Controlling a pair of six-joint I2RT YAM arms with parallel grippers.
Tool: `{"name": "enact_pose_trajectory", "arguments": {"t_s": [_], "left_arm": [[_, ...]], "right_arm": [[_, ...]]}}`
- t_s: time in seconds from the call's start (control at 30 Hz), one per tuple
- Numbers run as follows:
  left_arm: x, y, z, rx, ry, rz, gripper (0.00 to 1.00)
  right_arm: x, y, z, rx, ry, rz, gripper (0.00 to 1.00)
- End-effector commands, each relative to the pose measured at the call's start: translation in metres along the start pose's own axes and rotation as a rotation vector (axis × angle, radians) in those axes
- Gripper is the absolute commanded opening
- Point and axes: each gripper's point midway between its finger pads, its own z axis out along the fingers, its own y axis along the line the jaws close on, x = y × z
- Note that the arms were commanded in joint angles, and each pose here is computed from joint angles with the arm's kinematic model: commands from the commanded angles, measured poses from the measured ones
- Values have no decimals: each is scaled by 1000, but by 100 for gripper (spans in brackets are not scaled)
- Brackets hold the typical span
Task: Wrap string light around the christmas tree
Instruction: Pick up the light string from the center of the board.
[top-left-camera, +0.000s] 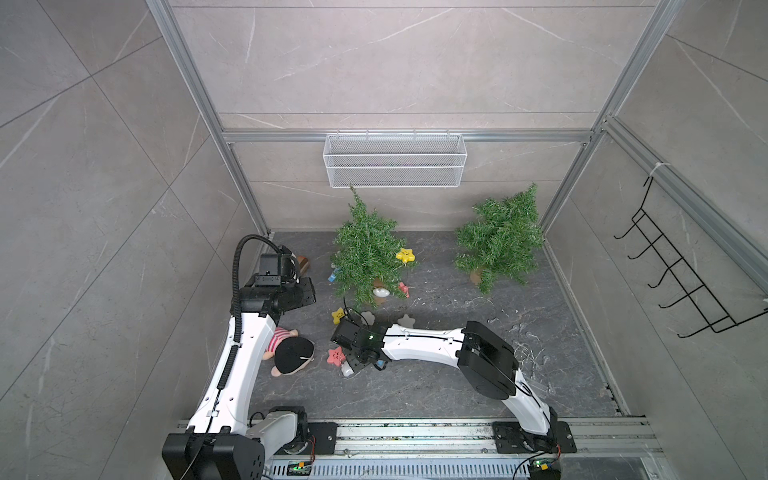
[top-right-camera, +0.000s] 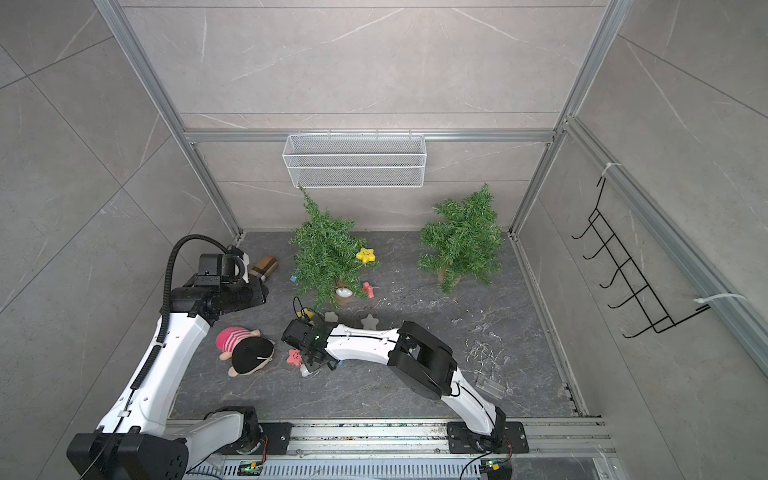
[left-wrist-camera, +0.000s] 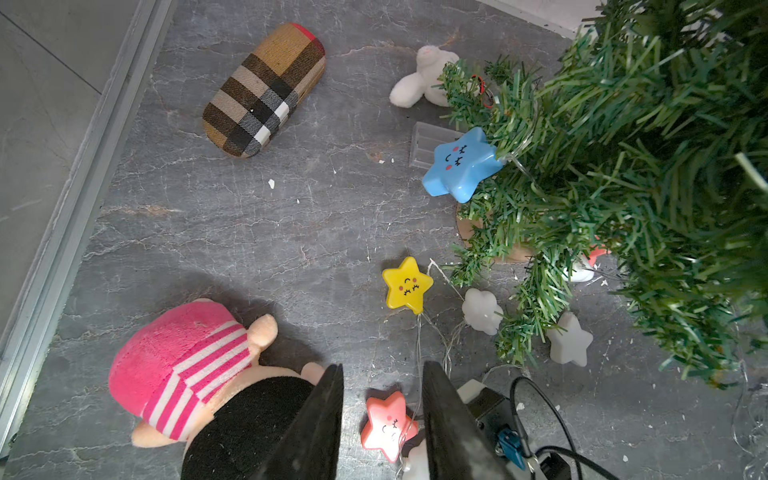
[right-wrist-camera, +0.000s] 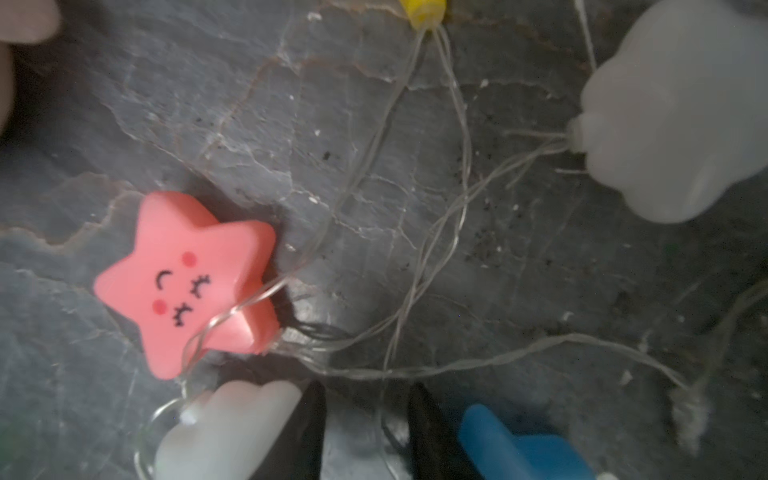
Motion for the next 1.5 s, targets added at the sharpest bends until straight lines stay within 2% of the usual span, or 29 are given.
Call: {"name": "enact_pose_trajectory", "arguments": {"t_s": [0.0, 0.13, 0.2, 0.27, 0.43, 0.57, 0.77, 0.97, 1.17, 1.37, 1.47], "left_arm": [[-10, -5, -8, 29, -50, -9, 36], [-14, -7, -11, 34, -56, -7, 36], [-17, -7, -19, 26, -62, 10, 36], [-23, -7, -32, 14, -83, 35, 36], [-35, -20, -63, 72, -129, 89, 36], [-43, -42, -86, 176, -174, 129, 37], [-62, -61, -117, 249, -284, 197, 37], [-77, -70, -116, 275, -305, 218, 37], [-108, -76, -111, 266, -364, 228, 37], [-148, -85, -102, 264, -393, 237, 37], [-166, -90, -99, 257, -405, 258, 37]], "right_arm": [[10, -3, 7, 24, 40, 7, 24], [6, -6, -12, 21, 11, 3, 8], [2, -8, -39, 4, -23, -14, 3], [-3, -13, -83, -29, -86, -43, 0], [-7, -30, -195, -128, -269, -134, 0], [-11, -54, -266, -109, -393, -189, 0], [-36, -118, -342, -54, -548, -91, 0], [-66, -163, -395, 8, -659, -1, 0], [-105, -193, -437, 64, -778, 43, 0], [-162, -221, -466, 90, -892, 92, 0], [-190, -240, -465, 107, -912, 125, 0]]}}
